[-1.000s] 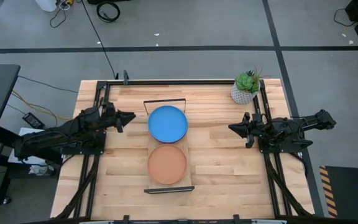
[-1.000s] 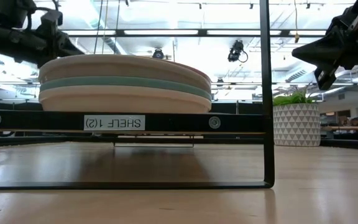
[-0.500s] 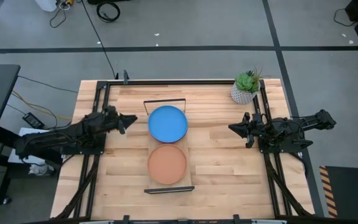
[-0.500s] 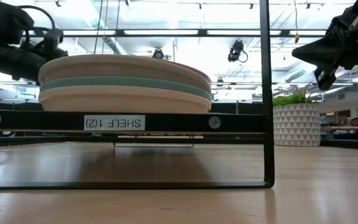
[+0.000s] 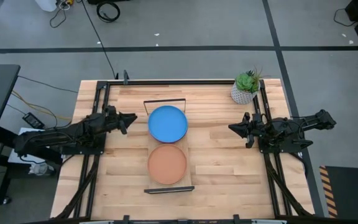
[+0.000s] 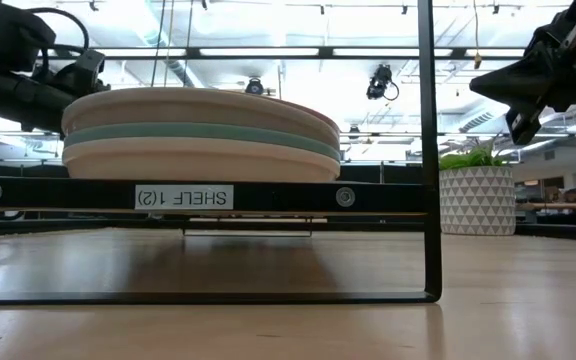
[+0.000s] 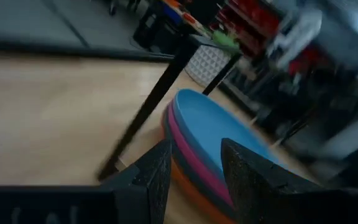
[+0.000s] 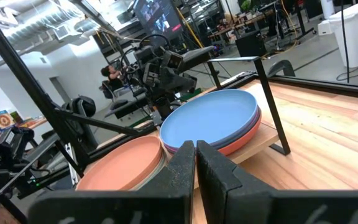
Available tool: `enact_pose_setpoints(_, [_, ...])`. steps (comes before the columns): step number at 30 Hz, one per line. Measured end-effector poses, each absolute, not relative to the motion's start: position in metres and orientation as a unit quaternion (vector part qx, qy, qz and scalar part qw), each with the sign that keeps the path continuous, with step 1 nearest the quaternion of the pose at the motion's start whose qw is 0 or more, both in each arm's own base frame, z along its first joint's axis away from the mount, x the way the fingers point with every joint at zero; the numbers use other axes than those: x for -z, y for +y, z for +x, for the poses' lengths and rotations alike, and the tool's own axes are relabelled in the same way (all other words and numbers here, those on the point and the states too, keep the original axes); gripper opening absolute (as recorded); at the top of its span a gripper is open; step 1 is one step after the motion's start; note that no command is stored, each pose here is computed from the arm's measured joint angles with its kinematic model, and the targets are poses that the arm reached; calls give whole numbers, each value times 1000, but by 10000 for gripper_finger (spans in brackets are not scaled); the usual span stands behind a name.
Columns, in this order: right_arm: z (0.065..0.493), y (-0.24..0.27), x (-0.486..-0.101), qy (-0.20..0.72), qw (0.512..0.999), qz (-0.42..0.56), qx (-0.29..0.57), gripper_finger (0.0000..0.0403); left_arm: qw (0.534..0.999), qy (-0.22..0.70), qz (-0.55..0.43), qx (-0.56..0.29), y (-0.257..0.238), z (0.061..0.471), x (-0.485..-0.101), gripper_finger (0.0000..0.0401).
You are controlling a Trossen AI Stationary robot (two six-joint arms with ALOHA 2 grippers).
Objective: Place and stack plates onto a shelf
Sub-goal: Return to Home Position
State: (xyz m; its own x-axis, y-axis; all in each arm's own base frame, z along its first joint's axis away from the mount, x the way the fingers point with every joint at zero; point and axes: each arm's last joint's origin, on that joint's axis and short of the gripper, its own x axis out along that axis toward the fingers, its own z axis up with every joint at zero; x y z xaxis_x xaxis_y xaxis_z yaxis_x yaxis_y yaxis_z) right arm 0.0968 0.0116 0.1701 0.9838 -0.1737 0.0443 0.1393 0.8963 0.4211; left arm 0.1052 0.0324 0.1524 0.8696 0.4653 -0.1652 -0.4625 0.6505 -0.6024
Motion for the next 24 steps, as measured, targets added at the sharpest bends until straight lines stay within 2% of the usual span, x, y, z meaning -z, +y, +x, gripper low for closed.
enact_pose_setpoints(4, [97, 12, -170, -41, 973, 213, 80, 22, 954, 39, -161, -251, 32, 105, -153, 147])
enact_pose_setpoints(8, [97, 12, -170, -41, 973, 213, 80, 22, 965, 51, -64, -250, 33, 106, -156, 147])
enact_pose_setpoints(24, [97, 12, -170, -42, 973, 214, 80, 22, 967, 41, -48, -245, 33, 106, -158, 147])
